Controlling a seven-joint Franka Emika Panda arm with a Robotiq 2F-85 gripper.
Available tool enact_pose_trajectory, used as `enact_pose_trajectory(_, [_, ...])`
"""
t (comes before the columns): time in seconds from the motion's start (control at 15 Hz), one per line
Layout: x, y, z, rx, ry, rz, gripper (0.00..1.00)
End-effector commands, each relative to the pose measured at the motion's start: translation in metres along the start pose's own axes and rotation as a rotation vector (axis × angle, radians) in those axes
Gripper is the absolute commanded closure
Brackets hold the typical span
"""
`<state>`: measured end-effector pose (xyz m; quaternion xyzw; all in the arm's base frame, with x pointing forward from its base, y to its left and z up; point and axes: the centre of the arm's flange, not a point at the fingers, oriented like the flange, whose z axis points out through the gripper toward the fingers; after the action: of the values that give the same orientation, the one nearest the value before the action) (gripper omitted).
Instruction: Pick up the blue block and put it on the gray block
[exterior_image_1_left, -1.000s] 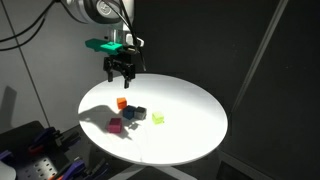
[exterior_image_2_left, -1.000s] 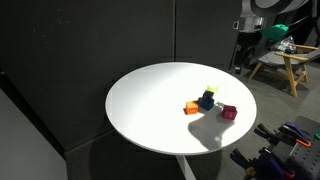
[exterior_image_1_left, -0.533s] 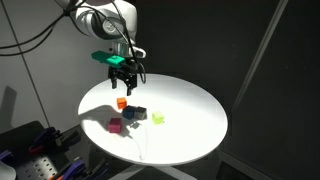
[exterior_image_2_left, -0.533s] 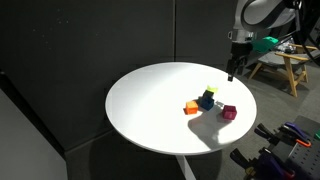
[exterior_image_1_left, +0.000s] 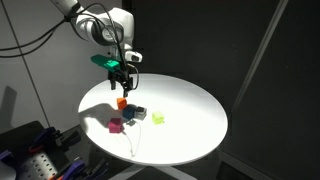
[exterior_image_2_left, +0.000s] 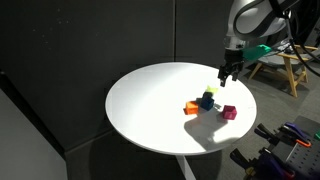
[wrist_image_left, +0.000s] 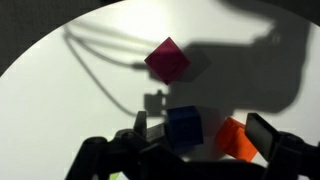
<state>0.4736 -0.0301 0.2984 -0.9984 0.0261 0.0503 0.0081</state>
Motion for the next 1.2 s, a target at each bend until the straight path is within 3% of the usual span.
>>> enact_pose_trajectory(0.0, [-0.007, 0.005, 0.002, -0.001, -0.01, -0.019, 0.0])
enact_pose_trajectory(1.13, [0.002, 0.014, 0.023, -0.002, -0.005, -0.011, 0.0])
